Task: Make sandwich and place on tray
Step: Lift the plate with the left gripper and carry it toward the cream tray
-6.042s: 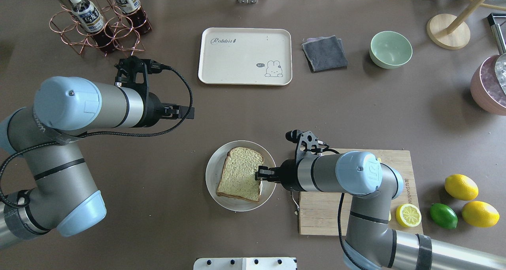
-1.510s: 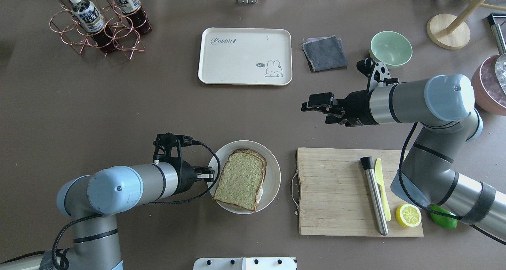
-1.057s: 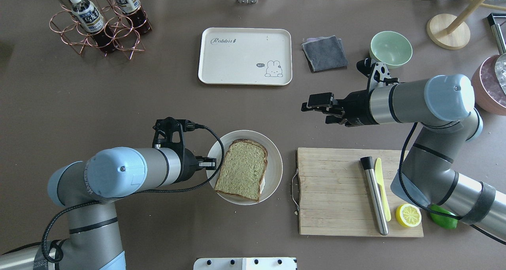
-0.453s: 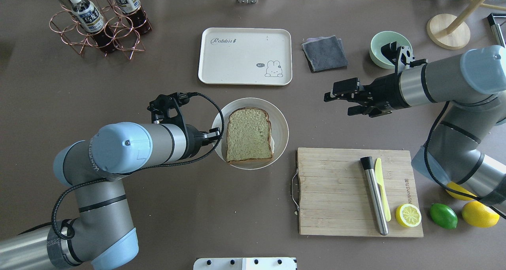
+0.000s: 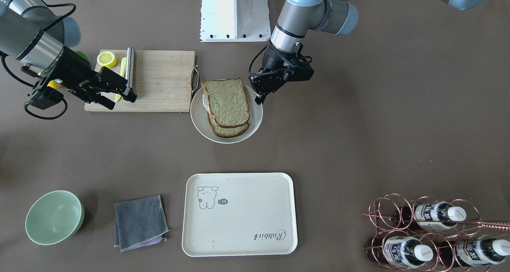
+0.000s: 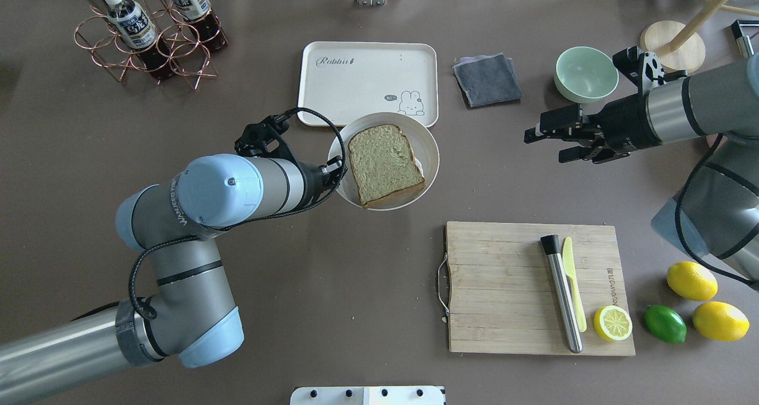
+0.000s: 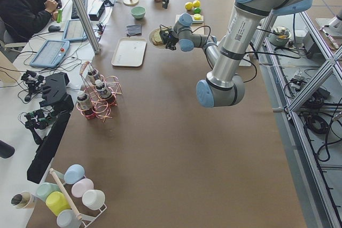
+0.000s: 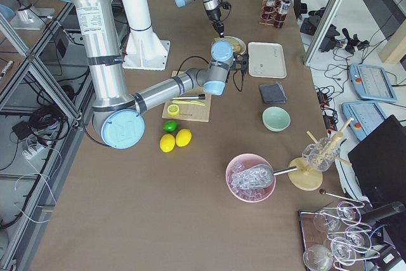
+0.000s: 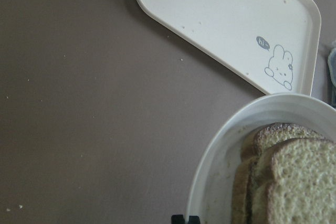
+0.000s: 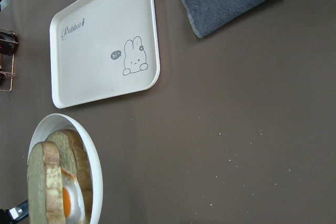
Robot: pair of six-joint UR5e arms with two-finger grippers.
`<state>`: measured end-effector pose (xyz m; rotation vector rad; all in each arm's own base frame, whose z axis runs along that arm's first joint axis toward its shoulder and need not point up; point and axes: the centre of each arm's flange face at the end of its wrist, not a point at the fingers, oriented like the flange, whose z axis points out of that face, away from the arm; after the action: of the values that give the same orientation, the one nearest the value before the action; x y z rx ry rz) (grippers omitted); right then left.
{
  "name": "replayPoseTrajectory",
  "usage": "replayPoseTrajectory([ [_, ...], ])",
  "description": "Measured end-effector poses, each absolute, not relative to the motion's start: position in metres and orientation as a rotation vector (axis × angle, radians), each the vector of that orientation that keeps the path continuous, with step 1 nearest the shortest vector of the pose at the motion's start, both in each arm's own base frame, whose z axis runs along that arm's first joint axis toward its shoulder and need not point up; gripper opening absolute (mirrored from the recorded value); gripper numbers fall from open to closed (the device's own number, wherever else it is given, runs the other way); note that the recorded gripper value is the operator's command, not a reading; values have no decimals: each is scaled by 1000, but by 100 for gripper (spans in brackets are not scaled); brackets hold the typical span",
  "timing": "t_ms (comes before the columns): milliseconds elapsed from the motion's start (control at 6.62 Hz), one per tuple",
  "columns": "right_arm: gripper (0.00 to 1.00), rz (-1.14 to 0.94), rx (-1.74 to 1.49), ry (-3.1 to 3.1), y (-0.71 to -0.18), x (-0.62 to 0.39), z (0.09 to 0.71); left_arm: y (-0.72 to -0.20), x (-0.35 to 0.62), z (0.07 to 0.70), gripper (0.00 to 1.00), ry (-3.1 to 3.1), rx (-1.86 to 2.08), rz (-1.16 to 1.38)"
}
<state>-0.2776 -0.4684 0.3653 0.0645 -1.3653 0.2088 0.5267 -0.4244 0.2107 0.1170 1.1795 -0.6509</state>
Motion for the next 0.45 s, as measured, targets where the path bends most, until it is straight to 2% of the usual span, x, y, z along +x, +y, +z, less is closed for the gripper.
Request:
replayPoseTrajectory([
  [453, 100, 219, 63, -1357, -474, -274, 372, -505, 528, 212, 0, 1148, 146, -786],
])
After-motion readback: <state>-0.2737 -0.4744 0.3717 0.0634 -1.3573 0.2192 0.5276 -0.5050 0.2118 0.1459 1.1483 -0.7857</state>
